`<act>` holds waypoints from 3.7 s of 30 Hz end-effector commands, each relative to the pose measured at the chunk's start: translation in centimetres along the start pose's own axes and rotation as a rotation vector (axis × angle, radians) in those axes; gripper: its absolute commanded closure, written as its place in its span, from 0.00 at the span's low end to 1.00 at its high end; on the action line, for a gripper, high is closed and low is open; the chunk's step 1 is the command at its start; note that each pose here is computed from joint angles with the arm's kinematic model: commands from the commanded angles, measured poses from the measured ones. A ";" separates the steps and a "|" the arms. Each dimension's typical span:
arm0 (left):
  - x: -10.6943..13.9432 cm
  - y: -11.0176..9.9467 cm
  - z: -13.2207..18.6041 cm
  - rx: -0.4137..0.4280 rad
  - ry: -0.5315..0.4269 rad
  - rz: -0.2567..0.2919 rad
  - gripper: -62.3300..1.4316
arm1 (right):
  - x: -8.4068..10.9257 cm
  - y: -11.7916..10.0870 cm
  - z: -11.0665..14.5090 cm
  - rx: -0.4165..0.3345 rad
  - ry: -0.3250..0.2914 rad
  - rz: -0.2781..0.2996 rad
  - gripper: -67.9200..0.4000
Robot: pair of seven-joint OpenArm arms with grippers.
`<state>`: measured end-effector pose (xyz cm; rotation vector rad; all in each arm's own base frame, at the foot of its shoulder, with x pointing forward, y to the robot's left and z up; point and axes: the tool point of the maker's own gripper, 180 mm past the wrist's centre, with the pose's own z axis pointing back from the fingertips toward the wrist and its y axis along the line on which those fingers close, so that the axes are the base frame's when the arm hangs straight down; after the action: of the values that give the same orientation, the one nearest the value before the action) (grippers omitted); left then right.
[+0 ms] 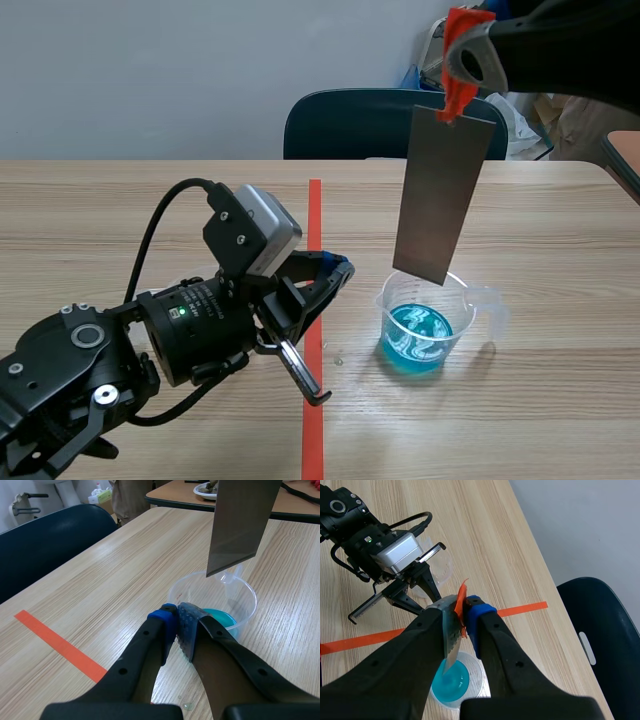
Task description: Do the redox reaction experiment
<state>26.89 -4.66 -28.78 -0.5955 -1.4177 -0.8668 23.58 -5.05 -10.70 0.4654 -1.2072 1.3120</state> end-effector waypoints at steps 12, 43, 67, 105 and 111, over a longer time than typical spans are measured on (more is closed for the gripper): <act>1.0 0.2 -0.1 0.004 -0.036 -0.004 0.95 | 0.7 -0.1 0.2 -0.003 -0.024 0.014 0.99; 1.0 -1.5 10.0 0.079 -0.090 0.021 0.00 | 0.7 -0.1 0.2 -0.003 -0.024 0.014 0.99; 5.2 -5.4 16.9 0.084 -0.113 -0.011 0.00 | 0.7 -0.1 0.2 -0.003 -0.024 0.014 0.99; 2.5 -1.0 18.4 0.372 0.032 0.037 0.00 | 0.7 -0.1 0.2 -0.003 -0.024 0.014 0.99; 2.1 -1.0 18.6 0.380 0.052 0.056 0.00 | 0.7 -0.1 0.2 -0.003 -0.024 0.014 0.99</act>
<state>15.05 9.47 -25.49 -0.3087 -1.4507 -0.5606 23.58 -5.05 -10.70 0.4654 -1.2072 1.3120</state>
